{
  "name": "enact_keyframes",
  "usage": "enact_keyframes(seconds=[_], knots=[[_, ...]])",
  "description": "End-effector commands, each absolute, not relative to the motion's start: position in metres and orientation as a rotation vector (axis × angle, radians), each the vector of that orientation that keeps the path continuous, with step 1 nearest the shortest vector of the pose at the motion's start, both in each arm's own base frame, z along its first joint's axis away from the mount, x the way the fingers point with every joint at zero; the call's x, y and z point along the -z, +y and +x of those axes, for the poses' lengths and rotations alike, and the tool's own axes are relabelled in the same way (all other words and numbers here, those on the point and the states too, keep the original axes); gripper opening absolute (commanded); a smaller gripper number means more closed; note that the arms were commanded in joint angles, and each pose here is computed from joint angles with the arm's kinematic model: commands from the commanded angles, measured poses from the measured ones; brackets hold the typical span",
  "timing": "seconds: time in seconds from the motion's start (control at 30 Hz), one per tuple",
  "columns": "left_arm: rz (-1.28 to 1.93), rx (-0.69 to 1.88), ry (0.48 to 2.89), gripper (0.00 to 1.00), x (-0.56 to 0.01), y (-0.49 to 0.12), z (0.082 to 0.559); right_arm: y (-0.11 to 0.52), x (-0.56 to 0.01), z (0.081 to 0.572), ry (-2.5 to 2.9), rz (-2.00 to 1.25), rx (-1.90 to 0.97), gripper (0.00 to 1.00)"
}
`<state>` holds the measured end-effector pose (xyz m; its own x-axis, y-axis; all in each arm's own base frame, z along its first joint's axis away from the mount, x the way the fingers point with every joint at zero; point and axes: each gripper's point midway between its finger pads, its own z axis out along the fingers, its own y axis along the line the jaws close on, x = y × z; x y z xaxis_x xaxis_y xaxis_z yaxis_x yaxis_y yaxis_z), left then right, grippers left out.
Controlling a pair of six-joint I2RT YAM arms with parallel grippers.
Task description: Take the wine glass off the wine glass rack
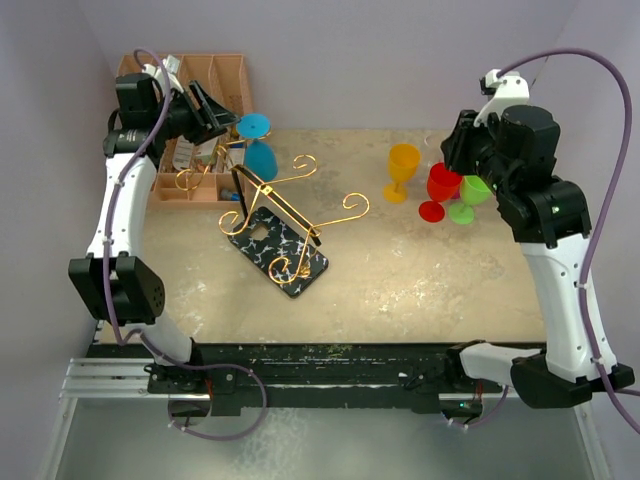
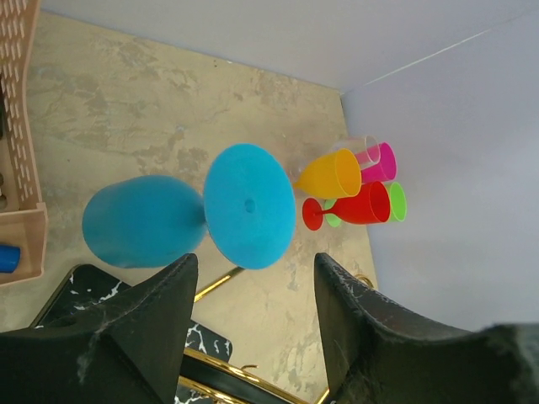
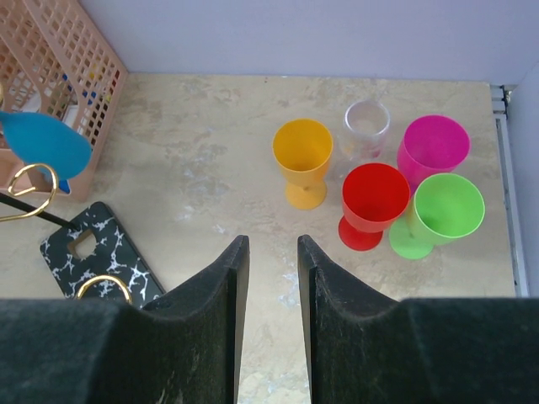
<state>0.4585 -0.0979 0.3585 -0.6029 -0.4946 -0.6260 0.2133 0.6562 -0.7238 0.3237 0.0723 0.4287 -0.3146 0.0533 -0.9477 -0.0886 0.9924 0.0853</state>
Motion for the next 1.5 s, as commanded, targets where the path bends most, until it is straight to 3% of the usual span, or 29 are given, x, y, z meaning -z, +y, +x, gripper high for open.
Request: enact_keyframes(seconds=[0.0,0.67,0.87,1.17,1.47], knots=[[-0.168,1.022,1.930,0.60,-0.374,-0.099,0.471,0.076,-0.448,0.320,1.810,-0.039,-0.177,0.32],[-0.161,1.160,1.937,0.50,-0.354,-0.111,0.495,0.080,-0.442,0.322,1.819,-0.055,-0.191,0.32],[-0.167,1.193,1.956,0.42,-0.344,-0.114,0.498,0.080,-0.443,0.322,1.817,-0.056,-0.193,0.31],[-0.156,1.211,1.933,0.12,-0.354,-0.116,0.492,0.080,-0.442,0.322,1.815,-0.053,-0.191,0.31],[-0.173,1.284,1.908,0.10,-0.366,-0.120,0.485,0.077,-0.448,0.318,1.797,-0.045,-0.188,0.31]])
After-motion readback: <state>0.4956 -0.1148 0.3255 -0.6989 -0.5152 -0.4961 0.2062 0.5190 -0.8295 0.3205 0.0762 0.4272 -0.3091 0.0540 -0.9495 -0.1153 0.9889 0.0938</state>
